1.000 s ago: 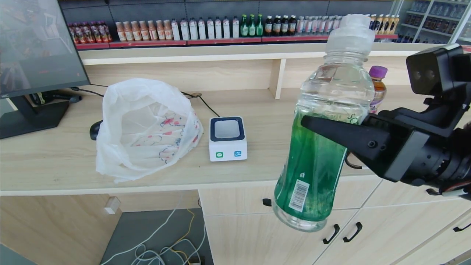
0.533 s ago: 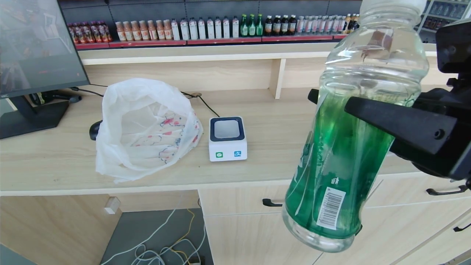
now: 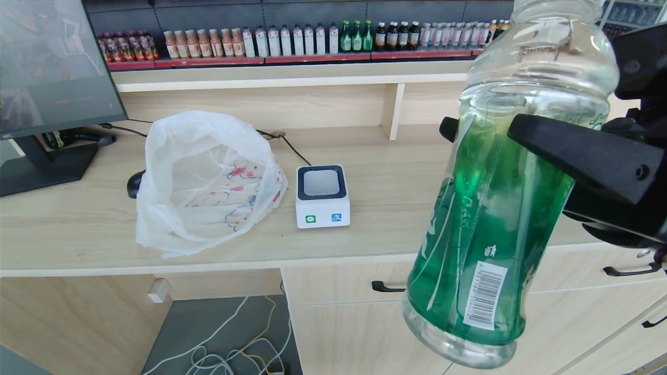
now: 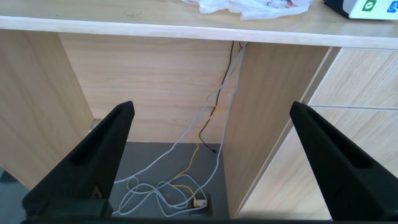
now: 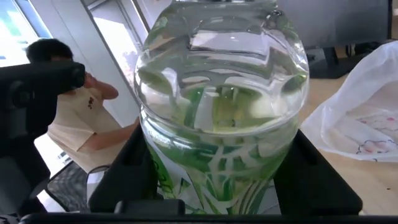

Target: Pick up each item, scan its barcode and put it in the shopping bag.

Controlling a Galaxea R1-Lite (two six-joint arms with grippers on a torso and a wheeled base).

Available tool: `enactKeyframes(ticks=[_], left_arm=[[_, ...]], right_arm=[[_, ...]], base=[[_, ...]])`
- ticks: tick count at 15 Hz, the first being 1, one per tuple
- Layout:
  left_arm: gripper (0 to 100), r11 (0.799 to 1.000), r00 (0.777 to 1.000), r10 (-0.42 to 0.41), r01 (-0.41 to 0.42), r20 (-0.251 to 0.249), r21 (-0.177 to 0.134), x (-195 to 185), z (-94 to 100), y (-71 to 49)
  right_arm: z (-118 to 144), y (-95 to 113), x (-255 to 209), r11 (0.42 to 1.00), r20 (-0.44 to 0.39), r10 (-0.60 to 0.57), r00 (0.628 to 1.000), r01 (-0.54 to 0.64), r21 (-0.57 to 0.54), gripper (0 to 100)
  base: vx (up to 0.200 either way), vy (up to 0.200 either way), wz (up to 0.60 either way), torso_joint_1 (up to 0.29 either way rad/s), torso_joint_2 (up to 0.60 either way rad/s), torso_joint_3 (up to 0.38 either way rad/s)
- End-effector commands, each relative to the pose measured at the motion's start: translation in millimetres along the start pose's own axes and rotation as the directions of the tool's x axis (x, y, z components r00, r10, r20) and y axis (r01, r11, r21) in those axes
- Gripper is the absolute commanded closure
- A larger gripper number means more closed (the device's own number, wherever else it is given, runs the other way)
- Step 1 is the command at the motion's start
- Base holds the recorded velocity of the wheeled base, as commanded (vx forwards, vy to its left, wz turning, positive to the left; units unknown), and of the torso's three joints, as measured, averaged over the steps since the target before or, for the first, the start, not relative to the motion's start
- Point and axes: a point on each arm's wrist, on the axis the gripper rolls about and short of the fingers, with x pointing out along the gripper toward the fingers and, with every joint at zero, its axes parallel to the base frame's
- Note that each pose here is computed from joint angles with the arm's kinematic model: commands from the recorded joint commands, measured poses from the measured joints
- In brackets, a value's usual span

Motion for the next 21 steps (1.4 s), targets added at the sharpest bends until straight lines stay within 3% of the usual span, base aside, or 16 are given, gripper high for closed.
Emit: enactKeyframes(ticks=[1, 15, 21], left_arm=[[0, 1.0, 1.0, 0.0, 0.0, 0.001, 0.0, 0.0, 0.0, 0.0], [0, 1.0, 1.0, 0.001, -0.001, 0.001, 0.0, 0.0, 0.0, 0.0], [0, 1.0, 1.0, 0.0, 0.0, 0.001, 0.0, 0.0, 0.0, 0.0]], right_arm=[[-3.4, -15.6, -2.4, 0.999, 0.002, -0.035, 0.999, 0.035, 0.005, 100], [3.6, -21.9, -0.8, 0.999, 0.022, -0.035, 0.999, 0.035, 0.022, 100], [7.5, -27.8, -15.5, 0.994, 0.037, -0.093, 0.995, 0.095, -0.052, 100]], base=[[0.0, 0.0, 0.0, 0.0, 0.0, 0.0], [0.0, 0.0, 0.0, 0.0, 0.0, 0.0], [0.0, 0.0, 0.0, 0.0, 0.0, 0.0]])
